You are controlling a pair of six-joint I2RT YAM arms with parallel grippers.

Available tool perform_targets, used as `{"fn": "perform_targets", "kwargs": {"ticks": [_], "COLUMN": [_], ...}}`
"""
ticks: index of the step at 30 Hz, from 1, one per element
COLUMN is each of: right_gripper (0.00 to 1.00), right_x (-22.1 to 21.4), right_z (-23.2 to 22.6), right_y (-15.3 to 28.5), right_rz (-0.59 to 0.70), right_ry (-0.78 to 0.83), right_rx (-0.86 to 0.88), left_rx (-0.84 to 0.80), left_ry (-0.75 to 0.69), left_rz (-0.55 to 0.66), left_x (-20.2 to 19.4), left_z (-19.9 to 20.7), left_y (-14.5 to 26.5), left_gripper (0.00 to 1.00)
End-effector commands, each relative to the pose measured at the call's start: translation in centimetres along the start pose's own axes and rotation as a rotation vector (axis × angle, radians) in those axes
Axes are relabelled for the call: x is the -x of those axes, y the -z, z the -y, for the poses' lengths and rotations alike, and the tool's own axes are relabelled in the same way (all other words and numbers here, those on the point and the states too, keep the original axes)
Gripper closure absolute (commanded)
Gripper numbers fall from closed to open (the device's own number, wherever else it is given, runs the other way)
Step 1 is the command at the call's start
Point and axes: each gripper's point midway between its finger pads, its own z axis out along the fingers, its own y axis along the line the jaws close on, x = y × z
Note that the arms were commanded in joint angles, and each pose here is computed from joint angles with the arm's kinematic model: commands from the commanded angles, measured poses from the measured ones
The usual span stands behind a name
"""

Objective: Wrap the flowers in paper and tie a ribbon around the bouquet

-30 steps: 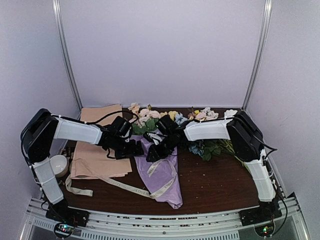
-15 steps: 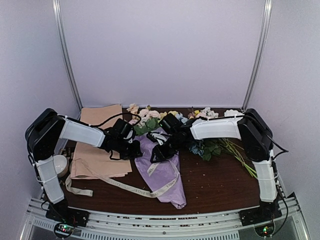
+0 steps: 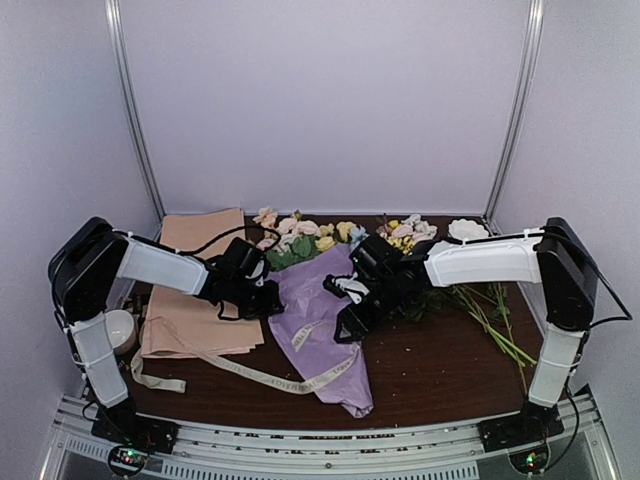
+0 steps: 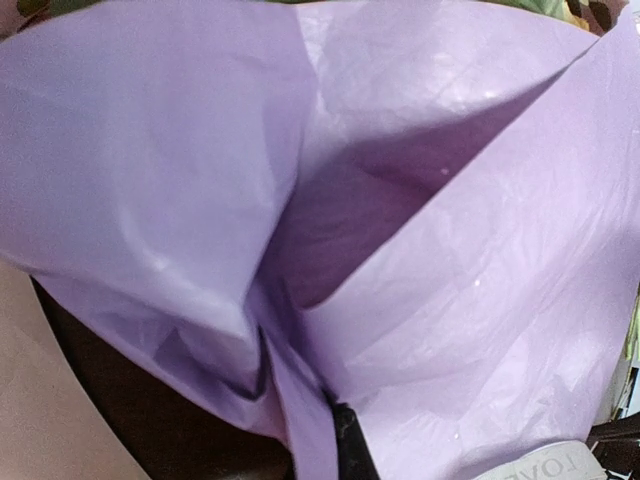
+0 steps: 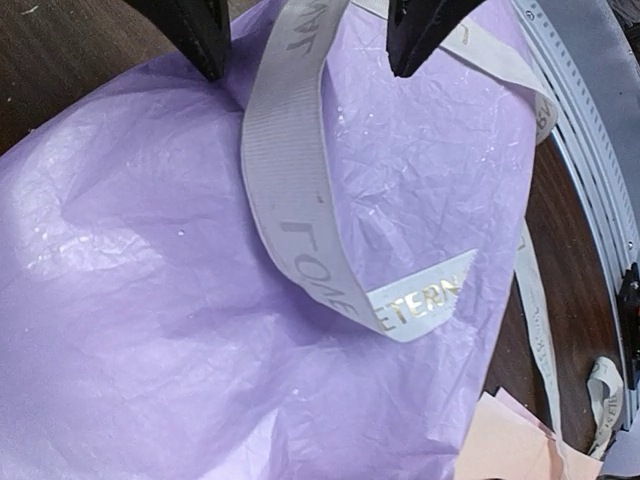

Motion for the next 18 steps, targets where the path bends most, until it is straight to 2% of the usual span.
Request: {"fn": "perform_targets", "kwargs": {"ticks": [1,3,6,8,9,14,18], "right_gripper": [0.48,0.56,0.83,0.97,1.0,1.0,1.0], "right_x": [-0.9,-0.9,-1.1,-1.2,-1.1,-4.1,-9.7], "right_z": [1.0,1.3,0.9,-1.0,-2.4,-10.8,-13.0], "right_y": [-1.3,-1.6,-1.8,-1.3,-0.6,3.0,3.0], "right_rz": [-0.038,-0.042,-0.061,-0.061,-0.05,-0.038,-0.142], "right_ry": [0.017,0.018,0.035,0.078,0.116,0.356,0.383], "right_rx": [-0.05,-0.063,-0.036,0.034,0.073,0.294,0.347], "left_rx": [-0.036,-0.048,-0.067,-0.062,-0.056,-0.03,-0.042], "left_ry": [-0.021,-0.019,-0.026,-0.032,-0.036,-0.043,-0.041], "left_rz": [0.038,0.047,0.063,0.073,0.079,0.092,0.115], "left_x": [1.1,1.6,2.4,2.9,3.2,4.2,5.2], "left_z": [1.3,1.9,2.8,3.1,3.1,3.0,3.3], "left_y": [1.0,1.2,1.8,2.1,2.1,2.3,2.9], "left_gripper": [1.0,1.0,1.0,1.0,1.0,1.0,1.0]}}
